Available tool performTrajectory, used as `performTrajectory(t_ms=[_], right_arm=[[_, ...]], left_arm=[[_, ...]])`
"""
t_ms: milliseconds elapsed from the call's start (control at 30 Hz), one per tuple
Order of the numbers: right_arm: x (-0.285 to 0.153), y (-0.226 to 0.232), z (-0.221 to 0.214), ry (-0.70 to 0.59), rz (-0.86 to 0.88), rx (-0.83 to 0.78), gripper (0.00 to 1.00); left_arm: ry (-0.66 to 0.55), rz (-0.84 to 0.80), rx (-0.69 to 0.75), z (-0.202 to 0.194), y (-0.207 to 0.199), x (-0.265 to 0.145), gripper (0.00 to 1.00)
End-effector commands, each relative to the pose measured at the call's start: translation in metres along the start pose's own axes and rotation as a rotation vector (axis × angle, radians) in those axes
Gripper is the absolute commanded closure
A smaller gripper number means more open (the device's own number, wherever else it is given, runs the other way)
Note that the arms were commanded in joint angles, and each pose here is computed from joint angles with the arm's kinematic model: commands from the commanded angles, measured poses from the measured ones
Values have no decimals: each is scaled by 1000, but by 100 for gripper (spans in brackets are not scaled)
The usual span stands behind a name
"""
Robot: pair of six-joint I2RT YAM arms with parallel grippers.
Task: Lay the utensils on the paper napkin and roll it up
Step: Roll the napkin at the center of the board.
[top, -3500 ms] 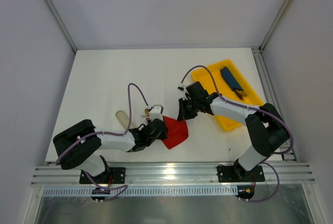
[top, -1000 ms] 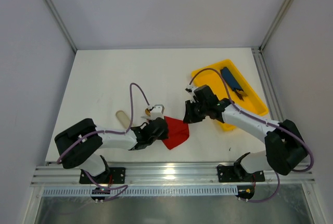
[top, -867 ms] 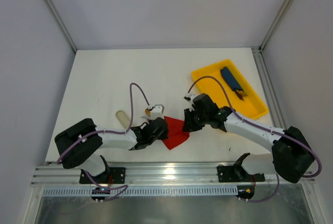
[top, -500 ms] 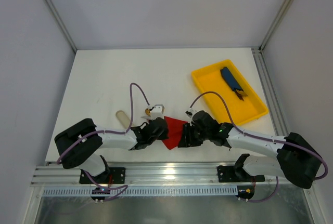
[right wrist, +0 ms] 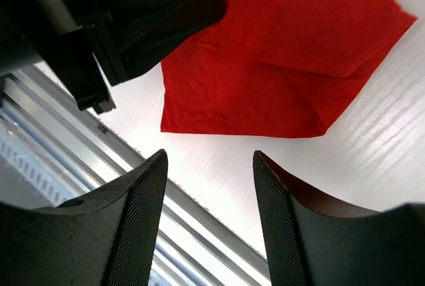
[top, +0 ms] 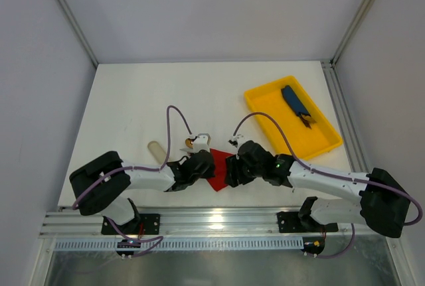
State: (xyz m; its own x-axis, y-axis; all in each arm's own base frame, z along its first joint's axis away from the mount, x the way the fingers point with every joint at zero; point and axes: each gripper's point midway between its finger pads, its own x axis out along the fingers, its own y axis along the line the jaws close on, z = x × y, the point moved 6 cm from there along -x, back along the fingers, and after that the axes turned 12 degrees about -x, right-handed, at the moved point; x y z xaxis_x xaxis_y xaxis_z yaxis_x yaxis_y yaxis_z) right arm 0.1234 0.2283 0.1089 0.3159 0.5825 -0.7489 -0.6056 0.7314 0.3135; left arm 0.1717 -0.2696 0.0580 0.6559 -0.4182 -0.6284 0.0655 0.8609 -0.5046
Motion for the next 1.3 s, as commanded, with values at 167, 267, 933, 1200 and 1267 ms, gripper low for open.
performTrajectory(t_ms=[167,267,933,1200,1267], right_arm=[[-37,-2,31,-258,-115,-398,39],[-44,-1,33,-322,-151,-425,37],[-21,43,3,-103,-8,189,42],[-14,32,-19,-78,-69,579,42],[-14,26,-22,-102,-94,668,43]], left_arm=[[10,-16,14,2,-2,-5,100],[13,-24,5,1,-3,-5,100],[32,-55,-29,-2,-5,-8,100],[35,-51,-31,-3,-5,-6,100],[36,-52,-31,-3,-5,-6,100]])
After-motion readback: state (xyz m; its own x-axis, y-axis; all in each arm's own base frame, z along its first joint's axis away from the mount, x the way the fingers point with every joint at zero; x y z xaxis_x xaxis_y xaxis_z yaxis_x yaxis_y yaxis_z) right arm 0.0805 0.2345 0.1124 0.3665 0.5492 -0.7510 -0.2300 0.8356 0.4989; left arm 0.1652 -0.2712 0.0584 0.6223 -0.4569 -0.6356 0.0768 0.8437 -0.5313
